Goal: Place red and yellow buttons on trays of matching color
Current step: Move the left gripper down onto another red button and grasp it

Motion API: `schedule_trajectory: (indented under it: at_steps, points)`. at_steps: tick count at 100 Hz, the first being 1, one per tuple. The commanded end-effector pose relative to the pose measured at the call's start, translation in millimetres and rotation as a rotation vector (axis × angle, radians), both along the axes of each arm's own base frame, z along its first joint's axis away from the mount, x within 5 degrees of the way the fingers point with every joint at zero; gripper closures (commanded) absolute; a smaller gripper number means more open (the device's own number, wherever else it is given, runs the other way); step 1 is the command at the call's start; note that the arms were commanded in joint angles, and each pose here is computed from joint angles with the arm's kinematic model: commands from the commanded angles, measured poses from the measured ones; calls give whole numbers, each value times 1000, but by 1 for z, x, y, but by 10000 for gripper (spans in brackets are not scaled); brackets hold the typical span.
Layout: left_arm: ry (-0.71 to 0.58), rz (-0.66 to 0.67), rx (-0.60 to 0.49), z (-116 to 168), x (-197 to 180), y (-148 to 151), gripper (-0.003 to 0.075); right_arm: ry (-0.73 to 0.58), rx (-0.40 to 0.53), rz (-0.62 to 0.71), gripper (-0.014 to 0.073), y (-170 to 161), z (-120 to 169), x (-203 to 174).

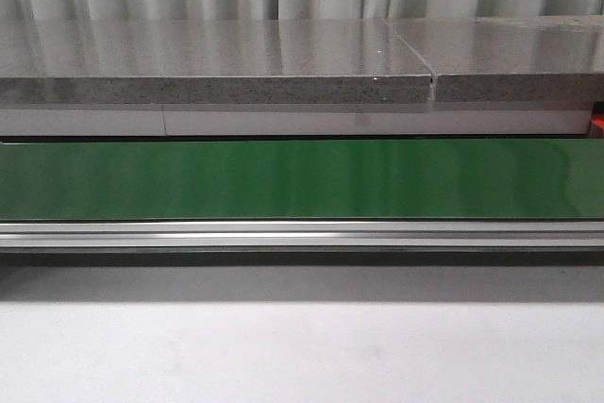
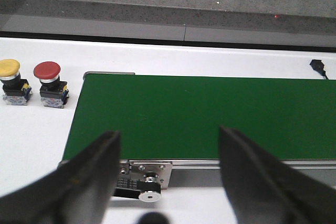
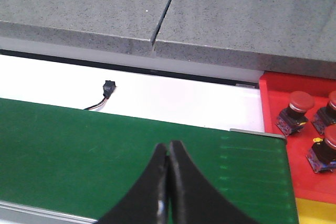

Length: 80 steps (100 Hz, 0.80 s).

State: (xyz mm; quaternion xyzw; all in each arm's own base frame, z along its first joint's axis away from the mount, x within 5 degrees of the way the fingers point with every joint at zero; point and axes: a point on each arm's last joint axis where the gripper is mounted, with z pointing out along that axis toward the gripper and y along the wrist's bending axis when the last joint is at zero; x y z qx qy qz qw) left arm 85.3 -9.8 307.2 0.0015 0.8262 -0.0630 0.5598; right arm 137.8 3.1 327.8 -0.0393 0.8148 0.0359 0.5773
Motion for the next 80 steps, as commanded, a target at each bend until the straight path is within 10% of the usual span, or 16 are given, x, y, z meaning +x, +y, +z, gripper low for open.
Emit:
schedule_trajectory:
  at_steps: [1, 80]
  points:
    - [-104, -10, -18, 16, 2, -1, 90, -93, 3, -26, 662, -2, 16, -1]
    - [48, 365, -97, 45, 88, 40, 81, -93, 3, -26, 662, -2, 16, -1]
